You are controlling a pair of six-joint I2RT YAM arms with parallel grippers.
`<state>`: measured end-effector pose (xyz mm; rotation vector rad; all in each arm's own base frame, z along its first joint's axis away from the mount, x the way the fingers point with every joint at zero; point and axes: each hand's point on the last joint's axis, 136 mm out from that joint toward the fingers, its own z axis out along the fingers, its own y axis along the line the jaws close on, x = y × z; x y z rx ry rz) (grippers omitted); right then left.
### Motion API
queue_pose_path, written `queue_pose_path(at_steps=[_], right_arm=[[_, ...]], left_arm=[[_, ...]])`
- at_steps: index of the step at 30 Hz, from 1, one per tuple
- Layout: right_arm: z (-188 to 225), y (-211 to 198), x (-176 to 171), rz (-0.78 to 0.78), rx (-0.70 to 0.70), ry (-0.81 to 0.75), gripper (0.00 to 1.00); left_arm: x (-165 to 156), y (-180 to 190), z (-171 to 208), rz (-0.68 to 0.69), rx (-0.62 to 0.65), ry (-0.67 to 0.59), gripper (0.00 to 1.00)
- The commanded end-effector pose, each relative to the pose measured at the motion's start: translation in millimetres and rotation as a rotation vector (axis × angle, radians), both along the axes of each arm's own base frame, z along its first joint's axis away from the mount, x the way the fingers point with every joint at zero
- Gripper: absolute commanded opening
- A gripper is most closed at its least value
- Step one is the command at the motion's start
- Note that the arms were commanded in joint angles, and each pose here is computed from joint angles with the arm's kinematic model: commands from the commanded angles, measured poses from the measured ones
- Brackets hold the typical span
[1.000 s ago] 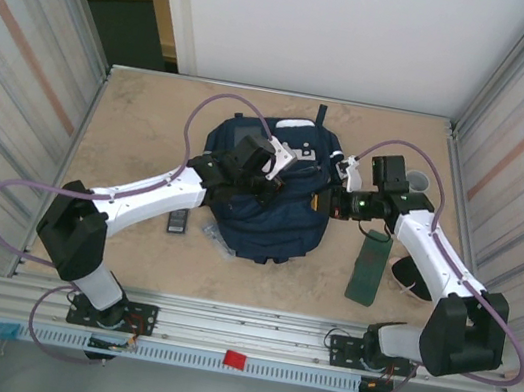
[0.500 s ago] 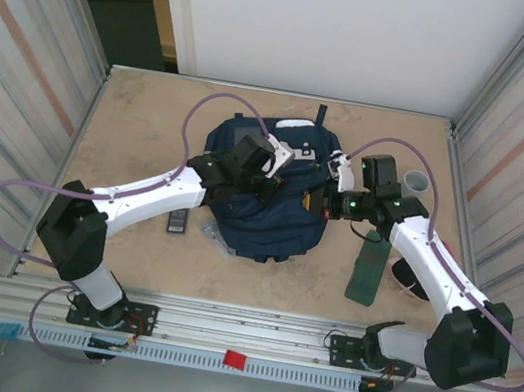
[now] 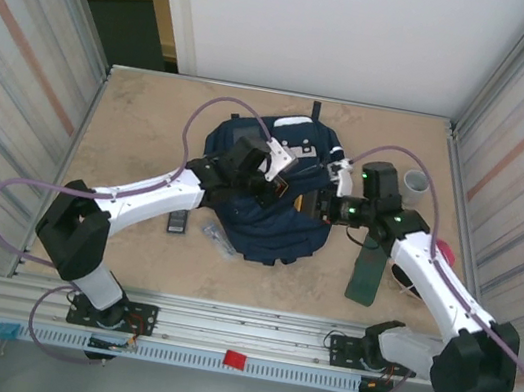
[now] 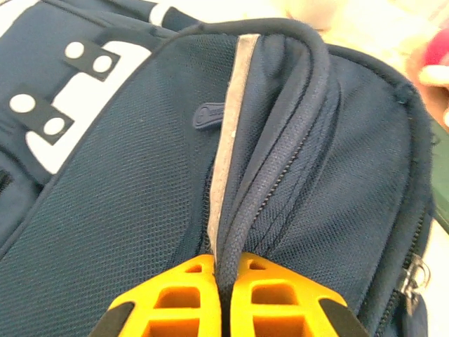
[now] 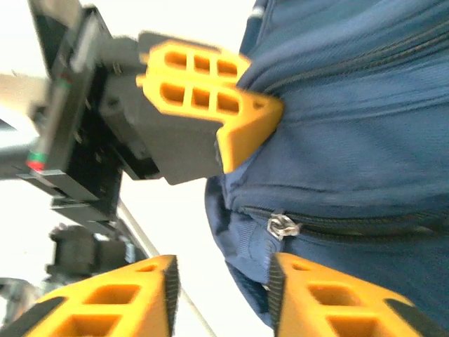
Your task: Pack the student bag
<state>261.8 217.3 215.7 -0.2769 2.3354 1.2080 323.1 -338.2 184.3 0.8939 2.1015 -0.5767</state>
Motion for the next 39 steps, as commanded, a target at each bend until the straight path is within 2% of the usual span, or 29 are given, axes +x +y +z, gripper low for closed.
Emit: queue_pose_path(at_steps=[1, 3, 8, 14, 22, 23, 24, 26, 28, 30, 31, 36, 39], right_arm=[[23, -21, 2, -0.103, 0.141, 0.029, 0.49], [20, -33, 6, -0.209, 0.176, 0.079, 0.58], [14, -31, 5, -0.297, 0.286, 0.145, 0.61], [18, -22, 14, -0.317, 0.332, 0.167, 0.62], [-2, -12, 39, -0.404, 0.366, 0.235, 0.61], [-2, -12, 42, -0.413, 0.367, 0.232, 0.59], [-2, -12, 44, -0.438, 0.378, 0.253, 0.52], [-5, -14, 47, -0.47, 0.373, 0.242, 0.31], [-9, -17, 48, -0.504, 0.369, 0.225, 0.15], [-11, -16, 46, -0.524, 0.377, 0.21, 0.03], [-10, -15, 44, -0.531, 0.383, 0.202, 0.0], [-5, -11, 30, -0.587, 0.377, 0.127, 0.0], [5, -14, 26, -0.627, 0.367, 0.058, 0.0]], left_arm=[[-11, -11, 53, -0.219, -0.176, -0.127, 0.0], [-17, -10, 55, -0.303, -0.204, -0.141, 0.0], [-35, -10, 52, -0.499, -0.159, -0.242, 0.0], [-43, -7, 54, -0.599, -0.162, -0.281, 0.0], [-48, -3, 51, -0.659, -0.146, -0.315, 0.0], [-47, -2, 50, -0.661, -0.136, -0.32, 0.0], [-47, -1, 49, -0.663, -0.122, -0.328, 0.0], [-43, 2, 43, -0.664, -0.073, -0.348, 0.0], [-34, 7, 37, -0.655, -0.01, -0.371, 0.0], [-27, 10, 36, -0.661, -0.004, -0.377, 0.0], [-21, 11, 35, -0.658, -0.008, -0.374, 0.0], [16, 16, 34, -0.573, 0.031, -0.39, 0.0], [28, 14, 39, -0.533, 0.03, -0.368, 0.09]])
